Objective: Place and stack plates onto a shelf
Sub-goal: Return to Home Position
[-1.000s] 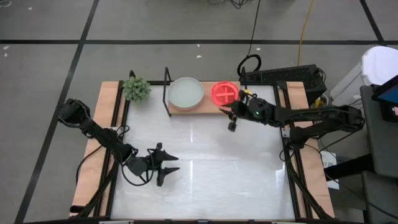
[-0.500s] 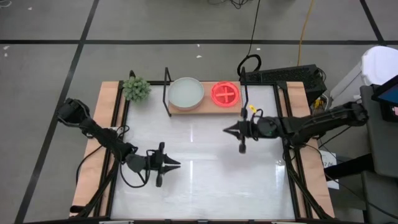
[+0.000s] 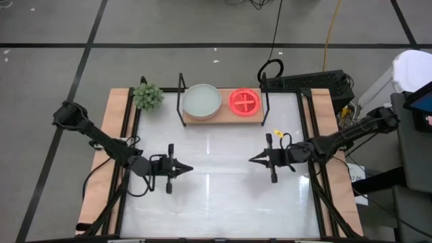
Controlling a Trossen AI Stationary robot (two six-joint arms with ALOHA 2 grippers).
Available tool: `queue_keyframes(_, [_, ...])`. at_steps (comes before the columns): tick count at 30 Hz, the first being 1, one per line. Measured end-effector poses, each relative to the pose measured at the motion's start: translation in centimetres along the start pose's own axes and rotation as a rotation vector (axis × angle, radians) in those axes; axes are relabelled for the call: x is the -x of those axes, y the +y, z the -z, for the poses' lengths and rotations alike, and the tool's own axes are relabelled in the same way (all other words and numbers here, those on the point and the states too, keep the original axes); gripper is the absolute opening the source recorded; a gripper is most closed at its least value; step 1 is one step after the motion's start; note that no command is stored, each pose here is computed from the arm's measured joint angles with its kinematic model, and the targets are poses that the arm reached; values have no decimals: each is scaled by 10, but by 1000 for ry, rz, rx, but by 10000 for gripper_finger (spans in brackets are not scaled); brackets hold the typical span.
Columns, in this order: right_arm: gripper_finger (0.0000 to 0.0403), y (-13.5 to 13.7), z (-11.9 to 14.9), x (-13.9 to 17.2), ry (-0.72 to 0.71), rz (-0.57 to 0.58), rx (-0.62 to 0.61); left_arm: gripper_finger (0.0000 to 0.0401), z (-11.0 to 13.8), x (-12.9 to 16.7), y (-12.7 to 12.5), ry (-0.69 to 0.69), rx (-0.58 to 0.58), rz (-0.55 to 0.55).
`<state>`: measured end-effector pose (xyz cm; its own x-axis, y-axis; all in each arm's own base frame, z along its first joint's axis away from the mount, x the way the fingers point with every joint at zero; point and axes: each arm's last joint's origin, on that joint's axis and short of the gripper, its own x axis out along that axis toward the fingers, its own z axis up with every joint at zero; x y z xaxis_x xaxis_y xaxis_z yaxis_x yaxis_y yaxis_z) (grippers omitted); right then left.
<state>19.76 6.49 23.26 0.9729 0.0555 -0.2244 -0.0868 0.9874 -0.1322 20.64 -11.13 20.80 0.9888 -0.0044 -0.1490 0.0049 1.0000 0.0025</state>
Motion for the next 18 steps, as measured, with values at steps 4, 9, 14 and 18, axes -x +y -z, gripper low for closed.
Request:
queue_keyframes(4, [0,0,17,13,-25,-16,10,4,7,13,8,13,-37,1])
queue_keyframes(9, [0,-2,39,26,-55,-86,29,4,16,30,25,-10,-24,-21])
queue_keyframes(14, [0,-3,61,34,-102,-121,56,4,30,44,41,-22,-28,-41])
queue_keyframes(18, [0,-6,80,38,-92,-104,61,3,40,52,49,-33,-66,23])
